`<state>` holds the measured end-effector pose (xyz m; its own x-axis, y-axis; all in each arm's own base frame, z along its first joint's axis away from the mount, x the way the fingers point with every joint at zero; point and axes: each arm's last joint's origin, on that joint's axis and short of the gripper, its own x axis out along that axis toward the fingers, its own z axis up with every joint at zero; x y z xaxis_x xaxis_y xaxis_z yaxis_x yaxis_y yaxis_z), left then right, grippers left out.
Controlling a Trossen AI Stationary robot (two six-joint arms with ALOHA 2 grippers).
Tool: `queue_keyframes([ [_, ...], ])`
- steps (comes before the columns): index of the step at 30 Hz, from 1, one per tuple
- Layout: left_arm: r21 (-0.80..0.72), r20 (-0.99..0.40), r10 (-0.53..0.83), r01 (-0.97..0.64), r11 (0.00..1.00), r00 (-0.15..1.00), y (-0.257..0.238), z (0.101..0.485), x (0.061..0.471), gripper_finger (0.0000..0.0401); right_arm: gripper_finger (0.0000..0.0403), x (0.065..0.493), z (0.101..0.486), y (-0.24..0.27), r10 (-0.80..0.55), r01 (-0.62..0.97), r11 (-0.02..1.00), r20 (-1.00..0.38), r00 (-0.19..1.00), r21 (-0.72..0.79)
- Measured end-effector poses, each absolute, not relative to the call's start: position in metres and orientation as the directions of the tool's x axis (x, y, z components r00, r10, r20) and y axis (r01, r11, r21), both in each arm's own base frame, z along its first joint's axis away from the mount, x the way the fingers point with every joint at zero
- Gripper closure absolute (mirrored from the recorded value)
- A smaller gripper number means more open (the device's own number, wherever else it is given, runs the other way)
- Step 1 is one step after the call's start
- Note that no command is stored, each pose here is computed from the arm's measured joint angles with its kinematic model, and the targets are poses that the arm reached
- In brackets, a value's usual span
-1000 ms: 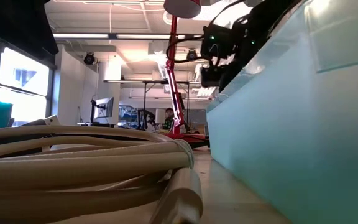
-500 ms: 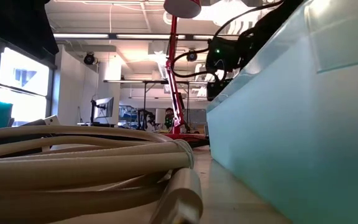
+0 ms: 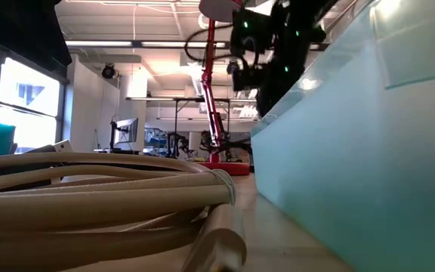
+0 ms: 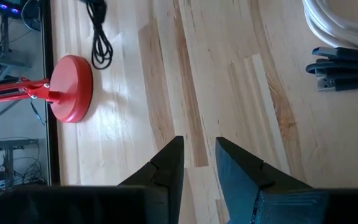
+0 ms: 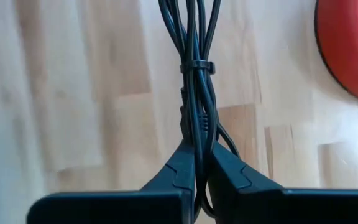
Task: Pick & Place USB Port
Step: Put the black USB cable into the green bin
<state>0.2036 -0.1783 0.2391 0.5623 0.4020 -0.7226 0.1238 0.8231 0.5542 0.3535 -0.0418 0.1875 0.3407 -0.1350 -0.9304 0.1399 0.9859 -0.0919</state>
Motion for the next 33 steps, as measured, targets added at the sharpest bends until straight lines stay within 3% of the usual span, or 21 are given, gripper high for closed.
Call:
queue_keyframes([
  [9, 0.567, -0.713, 0.411, 0.122, 0.815, 0.567, -0.178, 0.239, 0.204, 0.0313, 0.0390, 0.369, 0.261, 0.026, -0.108, -0.011, 0.993, -0.921, 0.375, -0.121],
  [20, 0.586, -0.705, 0.421, 0.134, 0.799, 0.571, -0.177, 0.240, 0.204, 0.0313, 0.0390, 0.337, 0.330, 0.122, 0.089, -0.112, 0.992, -0.944, 0.318, 0.055],
  [25, 0.582, -0.702, 0.416, 0.128, 0.803, 0.578, -0.178, 0.240, 0.204, 0.0313, 0.0390, 0.324, 0.319, 0.151, 0.113, -0.094, 0.991, -0.956, 0.269, 0.090],
  [33, 0.572, -0.700, 0.407, 0.120, 0.811, 0.588, -0.179, 0.240, 0.205, 0.0313, 0.0388, 0.313, 0.253, 0.172, 0.205, -0.052, 0.978, -0.966, 0.159, 0.200],
])
